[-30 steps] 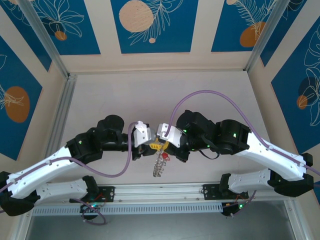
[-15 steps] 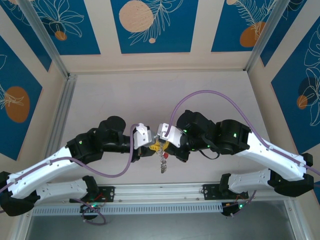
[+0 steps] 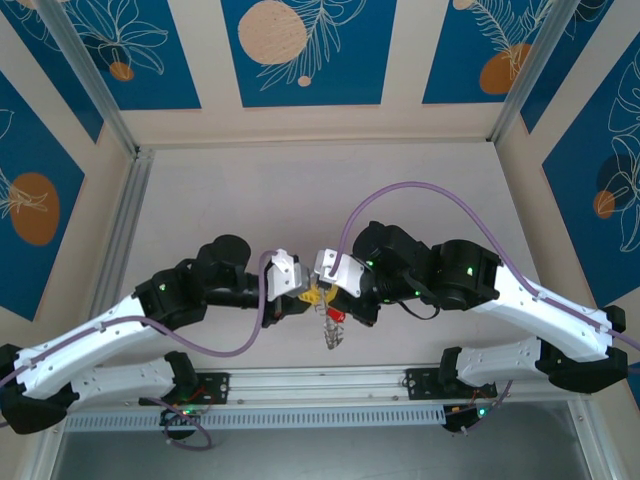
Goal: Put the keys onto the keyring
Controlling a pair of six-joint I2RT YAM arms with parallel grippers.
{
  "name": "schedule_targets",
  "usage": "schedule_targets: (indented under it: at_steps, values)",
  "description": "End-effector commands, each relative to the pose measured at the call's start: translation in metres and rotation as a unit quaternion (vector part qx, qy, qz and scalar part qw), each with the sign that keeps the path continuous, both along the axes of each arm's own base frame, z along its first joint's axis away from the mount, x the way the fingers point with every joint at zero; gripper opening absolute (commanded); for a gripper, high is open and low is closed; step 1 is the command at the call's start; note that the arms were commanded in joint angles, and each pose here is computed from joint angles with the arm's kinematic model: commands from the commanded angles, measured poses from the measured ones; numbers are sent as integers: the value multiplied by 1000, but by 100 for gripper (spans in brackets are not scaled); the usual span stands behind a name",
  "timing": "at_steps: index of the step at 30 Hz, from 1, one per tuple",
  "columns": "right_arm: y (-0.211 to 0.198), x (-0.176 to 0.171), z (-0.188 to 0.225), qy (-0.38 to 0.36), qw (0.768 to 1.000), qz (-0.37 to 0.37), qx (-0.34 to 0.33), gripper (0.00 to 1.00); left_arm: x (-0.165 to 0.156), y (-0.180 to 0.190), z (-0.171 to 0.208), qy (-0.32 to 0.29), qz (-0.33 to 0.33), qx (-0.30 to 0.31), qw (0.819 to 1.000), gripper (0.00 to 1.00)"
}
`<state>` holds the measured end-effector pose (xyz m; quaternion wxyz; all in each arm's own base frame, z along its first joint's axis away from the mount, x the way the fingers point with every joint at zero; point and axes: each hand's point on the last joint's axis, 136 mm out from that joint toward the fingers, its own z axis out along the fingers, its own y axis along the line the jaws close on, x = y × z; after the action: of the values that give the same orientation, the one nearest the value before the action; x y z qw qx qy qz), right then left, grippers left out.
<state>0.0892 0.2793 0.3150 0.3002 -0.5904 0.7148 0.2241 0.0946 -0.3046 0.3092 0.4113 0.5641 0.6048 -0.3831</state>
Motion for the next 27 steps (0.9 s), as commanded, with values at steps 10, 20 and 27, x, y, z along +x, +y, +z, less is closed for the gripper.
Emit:
schedule_targets:
  at_steps: [10,20,27]
  values:
    - [10,-7,16,-12,996,21,84,16,-23,4,28,28,-39,-112,993,0]
    - [4,-9,19,-10,992,24,126,22,-27,6,34,37,-43,-137,989,0]
    - [-3,-11,19,-4,990,21,139,23,-27,8,34,39,-41,-139,989,0]
